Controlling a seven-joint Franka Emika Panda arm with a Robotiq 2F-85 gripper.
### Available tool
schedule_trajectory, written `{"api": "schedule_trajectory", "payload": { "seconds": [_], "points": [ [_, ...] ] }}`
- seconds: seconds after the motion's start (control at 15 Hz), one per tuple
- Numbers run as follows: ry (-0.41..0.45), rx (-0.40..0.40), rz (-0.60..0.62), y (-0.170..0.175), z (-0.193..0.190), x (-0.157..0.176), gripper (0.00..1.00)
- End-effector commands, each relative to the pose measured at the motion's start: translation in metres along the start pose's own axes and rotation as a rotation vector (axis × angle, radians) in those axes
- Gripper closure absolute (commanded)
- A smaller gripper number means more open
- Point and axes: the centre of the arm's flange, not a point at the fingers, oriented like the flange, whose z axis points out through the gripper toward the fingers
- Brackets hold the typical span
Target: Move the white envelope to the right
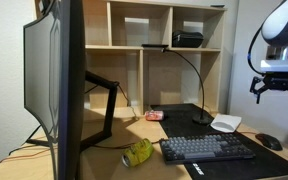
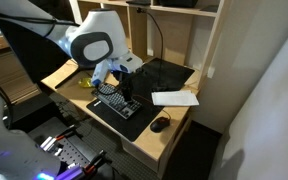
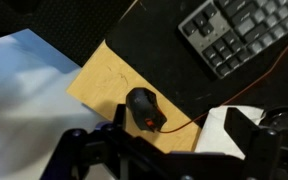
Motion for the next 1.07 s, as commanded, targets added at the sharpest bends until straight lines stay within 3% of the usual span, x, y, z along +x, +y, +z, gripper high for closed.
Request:
{"api": "schedule_trajectory", "payload": {
  "seconds": [0.0,0.2,0.47,0.6,0.8,1.0],
  "points": [
    [0.0,0.006,0.055,0.006,0.011,0.016,0.0],
    [-0.012,-0.004,0.123,0.008,0.03,0.046,0.0],
    [-0.026,-0.01,0.137,0.003,0.035,0.045,0.0],
    [-0.048,0.075,0.131,-0.007,0.059,0.048,0.0],
    [-0.095,0.233,0.263,-0.019,0.094,0.072,0.0],
    [-0.096,0.295,0.322,-0.026,0.119,0.095,0.0]
  ]
}}
